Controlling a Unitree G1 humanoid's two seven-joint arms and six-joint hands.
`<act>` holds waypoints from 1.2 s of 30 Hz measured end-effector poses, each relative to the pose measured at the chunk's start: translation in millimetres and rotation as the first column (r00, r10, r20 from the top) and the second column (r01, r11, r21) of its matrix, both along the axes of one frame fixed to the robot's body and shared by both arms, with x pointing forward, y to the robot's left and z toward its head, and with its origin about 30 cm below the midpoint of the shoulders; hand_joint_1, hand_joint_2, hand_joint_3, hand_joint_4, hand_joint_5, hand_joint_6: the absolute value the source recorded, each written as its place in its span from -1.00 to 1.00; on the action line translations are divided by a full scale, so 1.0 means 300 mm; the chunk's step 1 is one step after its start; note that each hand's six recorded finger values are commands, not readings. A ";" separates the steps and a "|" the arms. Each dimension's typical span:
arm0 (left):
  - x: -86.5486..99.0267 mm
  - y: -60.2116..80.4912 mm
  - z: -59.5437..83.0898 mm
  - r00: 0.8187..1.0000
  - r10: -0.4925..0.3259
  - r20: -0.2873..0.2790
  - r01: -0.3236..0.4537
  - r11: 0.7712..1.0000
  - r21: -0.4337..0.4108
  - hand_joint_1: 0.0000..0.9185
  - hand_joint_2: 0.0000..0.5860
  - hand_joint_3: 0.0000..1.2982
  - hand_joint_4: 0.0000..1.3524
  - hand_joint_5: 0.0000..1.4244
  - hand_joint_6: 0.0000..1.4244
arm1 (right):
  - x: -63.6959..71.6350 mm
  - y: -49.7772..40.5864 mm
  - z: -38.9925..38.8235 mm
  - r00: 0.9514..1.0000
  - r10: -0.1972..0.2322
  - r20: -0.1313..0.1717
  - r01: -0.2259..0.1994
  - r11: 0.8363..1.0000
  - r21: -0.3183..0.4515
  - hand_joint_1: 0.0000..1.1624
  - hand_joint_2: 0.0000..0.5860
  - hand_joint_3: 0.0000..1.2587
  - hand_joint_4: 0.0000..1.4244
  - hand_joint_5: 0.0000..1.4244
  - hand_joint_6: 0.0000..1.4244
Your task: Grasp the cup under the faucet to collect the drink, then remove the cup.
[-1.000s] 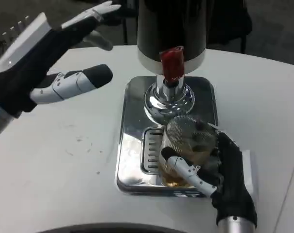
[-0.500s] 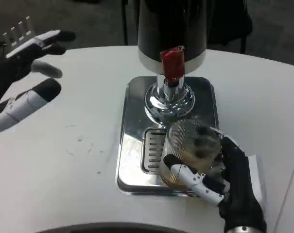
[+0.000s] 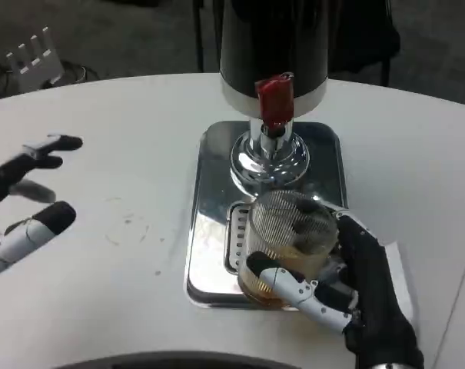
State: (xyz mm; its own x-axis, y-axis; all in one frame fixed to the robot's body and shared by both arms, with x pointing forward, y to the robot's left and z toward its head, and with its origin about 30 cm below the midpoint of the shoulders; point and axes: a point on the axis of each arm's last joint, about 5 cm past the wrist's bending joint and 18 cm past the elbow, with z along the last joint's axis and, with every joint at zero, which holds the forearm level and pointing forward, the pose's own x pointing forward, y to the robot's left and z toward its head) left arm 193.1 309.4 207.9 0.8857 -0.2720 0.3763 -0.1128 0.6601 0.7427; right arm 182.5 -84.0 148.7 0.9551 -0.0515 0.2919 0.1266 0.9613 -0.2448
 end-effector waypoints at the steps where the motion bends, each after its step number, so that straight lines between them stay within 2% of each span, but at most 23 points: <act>1: -0.007 0.001 -0.008 1.000 0.004 -0.014 -0.004 1.000 0.005 -1.00 -0.61 -0.63 -0.82 -0.74 -0.43 | -0.003 -0.003 0.002 1.000 0.013 -0.001 -0.013 1.000 -0.013 0.30 -0.31 0.29 0.20 0.28 0.32; 4: -0.024 0.000 -0.026 0.999 0.021 -0.040 -0.020 0.999 0.034 -1.00 -0.61 -0.63 -0.83 -0.76 -0.44 | -0.007 -0.011 0.011 0.999 0.042 0.006 -0.041 0.999 -0.031 0.35 -0.35 0.28 0.16 0.30 0.32; 9: -0.055 -0.003 -0.058 0.997 0.028 -0.078 -0.025 0.999 0.037 -1.00 -0.61 -0.64 -0.83 -0.76 -0.45 | -0.012 -0.029 0.021 0.997 0.076 -0.005 -0.077 0.995 -0.059 0.43 -0.41 0.25 0.13 0.30 0.32; 12: -0.069 -0.008 -0.075 0.994 0.028 -0.104 -0.022 0.998 0.060 -1.00 -0.62 -0.65 -0.84 -0.78 -0.47 | -0.014 -0.035 0.030 0.996 0.084 0.006 -0.084 0.994 -0.066 0.46 -0.45 0.25 0.12 0.30 0.32; 18: -0.093 -0.031 -0.106 0.987 0.011 -0.161 0.009 0.993 0.119 -1.00 -0.62 -0.68 -0.89 -0.83 -0.53 | -0.010 -0.054 0.043 0.995 0.097 0.030 -0.092 0.984 -0.151 0.47 -0.45 0.26 0.12 0.31 0.32; 21: -0.100 -0.046 -0.109 0.986 -0.003 -0.169 0.030 0.987 0.157 -1.00 -0.61 -0.69 -0.91 -0.84 -0.53 | -0.012 -0.068 0.044 0.992 0.118 0.037 -0.108 0.974 -0.197 0.51 -0.46 0.28 0.12 0.32 0.33; 24: -0.113 -0.072 -0.118 0.982 -0.031 -0.185 0.069 0.977 0.201 -1.00 -0.62 -0.72 -0.96 -0.87 -0.57 | -0.012 -0.079 0.052 0.987 0.146 0.061 -0.128 0.963 -0.236 0.52 -0.46 0.28 0.12 0.32 0.34; 32: -0.130 -0.121 -0.132 0.976 -0.074 -0.202 0.126 0.959 0.254 -1.00 -0.62 -0.76 -0.99 -0.91 -0.60 | -0.014 -0.082 0.054 0.985 0.156 0.073 -0.132 0.956 -0.261 0.54 -0.48 0.30 0.14 0.34 0.36; 36: -0.136 -0.148 -0.135 0.973 -0.095 -0.209 0.155 0.944 0.292 -1.00 -0.62 -0.79 -1.00 -0.96 -0.62 | -0.015 -0.098 0.060 0.979 0.175 0.102 -0.134 0.939 -0.318 0.56 -0.48 0.30 0.14 0.35 0.37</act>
State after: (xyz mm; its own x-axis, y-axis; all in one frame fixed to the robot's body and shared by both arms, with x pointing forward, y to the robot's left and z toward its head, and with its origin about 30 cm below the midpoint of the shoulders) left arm 152.3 265.0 167.5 0.8836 -0.4602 0.0861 0.1187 0.3980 0.9097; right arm 178.0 -113.5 166.6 0.8979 0.2054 0.3894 0.0322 0.8514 -0.5235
